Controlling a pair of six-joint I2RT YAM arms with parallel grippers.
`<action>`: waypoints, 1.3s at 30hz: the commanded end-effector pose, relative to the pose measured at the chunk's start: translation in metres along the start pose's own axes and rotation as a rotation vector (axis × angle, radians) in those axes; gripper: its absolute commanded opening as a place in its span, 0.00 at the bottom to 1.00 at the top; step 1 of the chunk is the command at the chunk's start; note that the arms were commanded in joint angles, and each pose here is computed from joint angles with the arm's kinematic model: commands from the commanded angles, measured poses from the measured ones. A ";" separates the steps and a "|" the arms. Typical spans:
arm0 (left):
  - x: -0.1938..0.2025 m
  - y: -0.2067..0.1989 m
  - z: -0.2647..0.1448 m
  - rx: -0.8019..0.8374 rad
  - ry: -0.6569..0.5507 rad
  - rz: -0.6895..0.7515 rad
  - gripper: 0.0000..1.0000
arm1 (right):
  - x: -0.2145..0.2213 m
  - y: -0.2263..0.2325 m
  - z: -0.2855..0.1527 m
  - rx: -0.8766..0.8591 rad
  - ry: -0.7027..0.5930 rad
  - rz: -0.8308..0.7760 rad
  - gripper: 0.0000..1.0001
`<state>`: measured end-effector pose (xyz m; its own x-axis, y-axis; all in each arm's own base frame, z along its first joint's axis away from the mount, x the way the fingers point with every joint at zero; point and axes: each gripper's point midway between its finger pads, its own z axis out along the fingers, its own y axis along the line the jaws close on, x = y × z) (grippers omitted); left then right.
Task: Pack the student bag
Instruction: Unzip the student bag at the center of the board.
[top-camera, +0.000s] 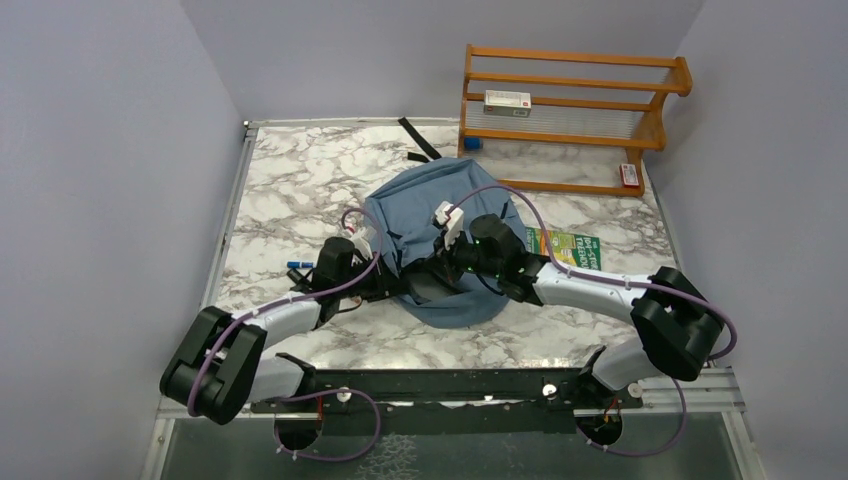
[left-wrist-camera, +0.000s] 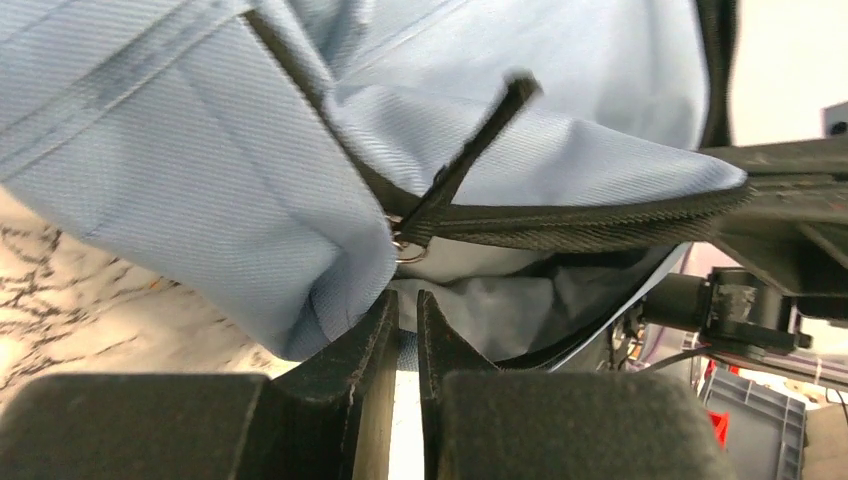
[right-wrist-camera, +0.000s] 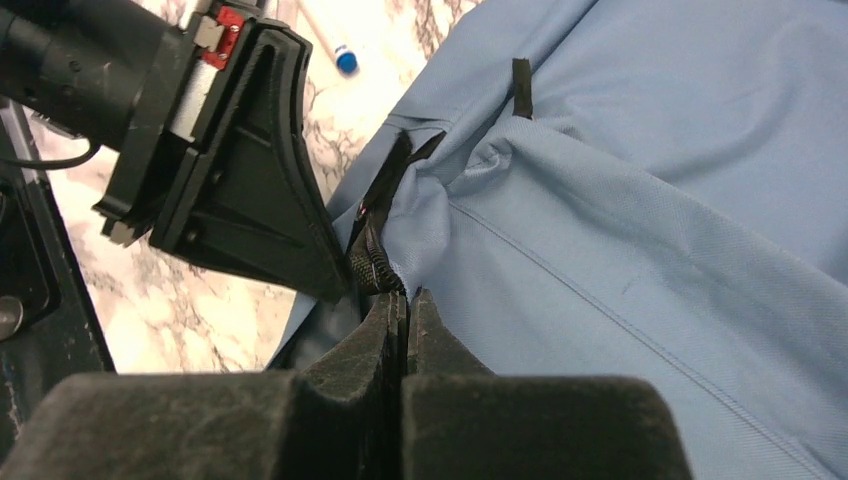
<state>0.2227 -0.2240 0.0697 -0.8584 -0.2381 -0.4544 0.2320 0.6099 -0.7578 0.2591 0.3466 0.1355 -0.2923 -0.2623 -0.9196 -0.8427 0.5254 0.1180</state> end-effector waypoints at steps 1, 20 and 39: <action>0.021 0.036 0.004 -0.129 0.029 -0.057 0.13 | -0.020 0.013 -0.006 -0.061 -0.087 -0.032 0.01; -0.065 -0.026 -0.036 -0.104 -0.213 0.115 0.39 | 0.003 0.012 -0.004 -0.061 -0.034 -0.020 0.01; -0.084 0.011 -0.001 -0.236 -0.148 -0.027 0.52 | 0.000 0.014 -0.003 -0.079 -0.026 -0.036 0.00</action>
<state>0.2853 -0.1945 0.0956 -0.7943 -0.3434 -0.5012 0.0799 0.7588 -0.6464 0.2455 0.3433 0.1207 -0.2910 -0.2865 -0.9128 -0.8677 0.4810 0.1256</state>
